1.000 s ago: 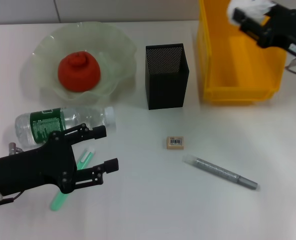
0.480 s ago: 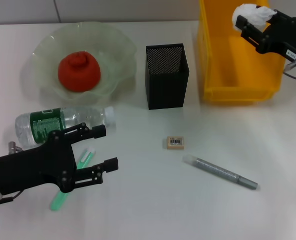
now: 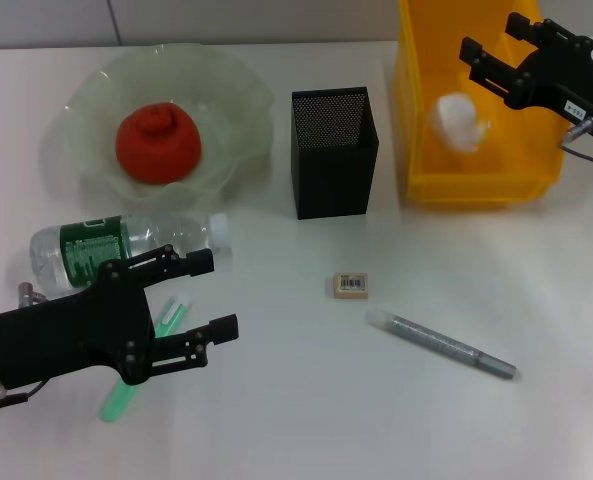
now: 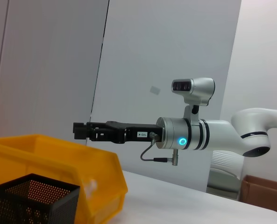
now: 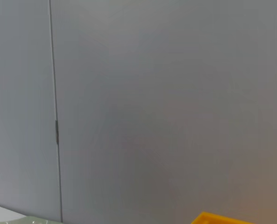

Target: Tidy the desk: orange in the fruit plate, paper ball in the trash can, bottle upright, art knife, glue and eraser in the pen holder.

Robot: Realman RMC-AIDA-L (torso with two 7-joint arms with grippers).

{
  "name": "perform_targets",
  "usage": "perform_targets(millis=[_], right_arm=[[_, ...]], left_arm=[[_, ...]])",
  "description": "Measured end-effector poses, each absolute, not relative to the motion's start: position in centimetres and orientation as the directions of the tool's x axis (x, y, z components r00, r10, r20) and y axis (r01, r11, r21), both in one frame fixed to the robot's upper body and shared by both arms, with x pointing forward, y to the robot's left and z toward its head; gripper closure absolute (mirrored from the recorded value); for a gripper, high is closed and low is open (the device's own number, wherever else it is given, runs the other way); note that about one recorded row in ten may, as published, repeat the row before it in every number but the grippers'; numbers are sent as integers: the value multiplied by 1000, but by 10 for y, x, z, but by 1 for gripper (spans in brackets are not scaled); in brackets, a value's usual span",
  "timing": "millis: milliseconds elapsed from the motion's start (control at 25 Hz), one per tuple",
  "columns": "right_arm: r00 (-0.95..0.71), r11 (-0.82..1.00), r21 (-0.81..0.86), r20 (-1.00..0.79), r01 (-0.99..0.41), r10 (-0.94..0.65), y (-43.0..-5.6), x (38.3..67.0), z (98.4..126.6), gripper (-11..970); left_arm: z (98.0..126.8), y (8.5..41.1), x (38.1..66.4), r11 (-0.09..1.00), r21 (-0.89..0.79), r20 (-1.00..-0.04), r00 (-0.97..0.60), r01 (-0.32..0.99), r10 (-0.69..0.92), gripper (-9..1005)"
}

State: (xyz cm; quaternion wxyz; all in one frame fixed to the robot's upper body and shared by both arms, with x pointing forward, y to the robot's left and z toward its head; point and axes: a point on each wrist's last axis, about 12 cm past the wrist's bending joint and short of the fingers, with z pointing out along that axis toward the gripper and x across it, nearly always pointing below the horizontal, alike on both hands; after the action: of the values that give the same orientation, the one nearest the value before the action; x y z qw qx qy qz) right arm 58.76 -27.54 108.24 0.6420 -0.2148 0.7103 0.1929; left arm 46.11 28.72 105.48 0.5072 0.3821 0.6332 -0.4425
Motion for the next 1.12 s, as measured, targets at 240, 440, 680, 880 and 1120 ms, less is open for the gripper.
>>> perform_targets(millis=[240,440,680,880,1120], right_arm=[[-61,809,5,-997,-588,-38,-272,582,1084,263],[67,687,10,-994,-727,85,-267,553,1098,264],[97,546,-7,-986,-838,137,-259,523,1098,264],[15,421,22,-996,-907,84,-240,505,1078,262],[-92,306,86,-996,-948,-5,-220,491,1053,261]], left_arm=[[1055,287,461,317,-174,-980,-194,932,34,221],[1055,288,461,320,-173,-981,-193,931,33,221],[1057,295,461,354,-162,-983,-181,921,22,221],[1058,299,463,382,-155,-985,-173,911,12,221],[1057,299,468,401,-149,-984,-176,904,30,221]])
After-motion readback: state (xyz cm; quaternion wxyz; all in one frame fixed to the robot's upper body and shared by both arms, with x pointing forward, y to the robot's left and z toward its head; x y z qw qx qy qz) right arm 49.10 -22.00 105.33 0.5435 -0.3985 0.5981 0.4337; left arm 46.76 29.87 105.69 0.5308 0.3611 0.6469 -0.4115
